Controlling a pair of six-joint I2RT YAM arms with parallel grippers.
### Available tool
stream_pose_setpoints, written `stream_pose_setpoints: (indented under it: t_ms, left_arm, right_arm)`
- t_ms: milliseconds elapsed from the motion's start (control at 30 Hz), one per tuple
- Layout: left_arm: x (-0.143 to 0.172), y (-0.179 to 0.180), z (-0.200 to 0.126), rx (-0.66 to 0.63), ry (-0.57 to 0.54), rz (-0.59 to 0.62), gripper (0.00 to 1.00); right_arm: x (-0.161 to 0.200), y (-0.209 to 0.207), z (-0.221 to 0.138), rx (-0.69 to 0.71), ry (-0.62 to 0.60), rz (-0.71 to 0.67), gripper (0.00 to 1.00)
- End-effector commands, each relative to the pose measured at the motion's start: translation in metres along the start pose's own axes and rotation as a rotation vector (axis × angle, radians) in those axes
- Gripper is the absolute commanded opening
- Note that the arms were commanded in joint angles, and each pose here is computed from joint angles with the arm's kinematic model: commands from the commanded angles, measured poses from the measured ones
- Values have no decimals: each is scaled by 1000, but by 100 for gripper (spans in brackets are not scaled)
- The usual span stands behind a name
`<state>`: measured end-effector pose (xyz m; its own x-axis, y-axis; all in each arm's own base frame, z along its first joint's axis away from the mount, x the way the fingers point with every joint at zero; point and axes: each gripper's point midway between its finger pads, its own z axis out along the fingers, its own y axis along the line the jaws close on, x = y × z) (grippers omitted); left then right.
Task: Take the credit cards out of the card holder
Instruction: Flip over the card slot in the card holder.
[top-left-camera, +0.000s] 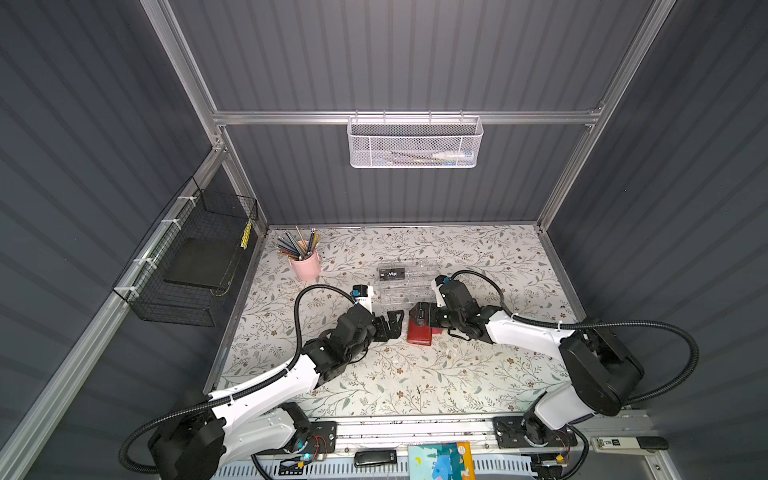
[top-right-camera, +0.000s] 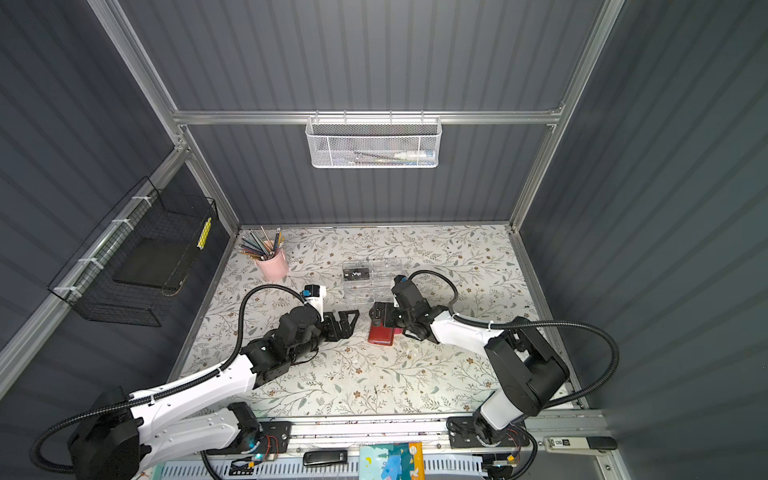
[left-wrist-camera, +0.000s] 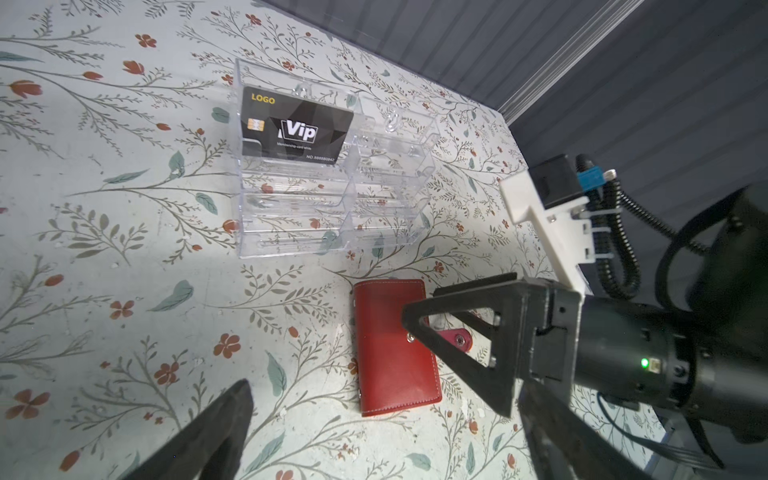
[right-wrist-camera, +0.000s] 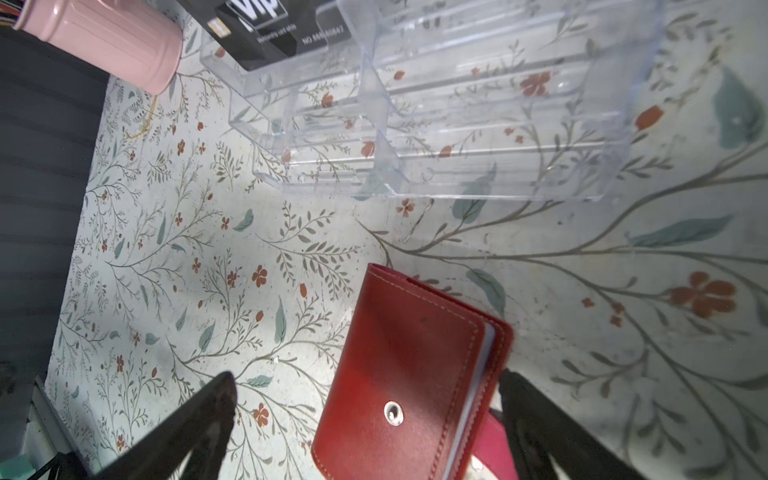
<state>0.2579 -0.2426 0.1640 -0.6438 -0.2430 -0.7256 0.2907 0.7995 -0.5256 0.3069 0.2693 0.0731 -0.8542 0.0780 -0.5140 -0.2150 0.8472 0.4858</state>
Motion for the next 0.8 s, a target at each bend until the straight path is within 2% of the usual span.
stream_pose_setpoints:
  t_ms: [0,500,767]
  left_arm:
    - [10,17,-5,-23,32,-23,100]
    - [14,30,-4,-5,45,-83,100]
    - [9,32,-17,-3,28,-92,100]
  right_arm:
    - [-2,6,5,-19,1,18,99]
    - [6,26,10,-62,20,18,99]
    - [1,53,10,-133,16,21,99]
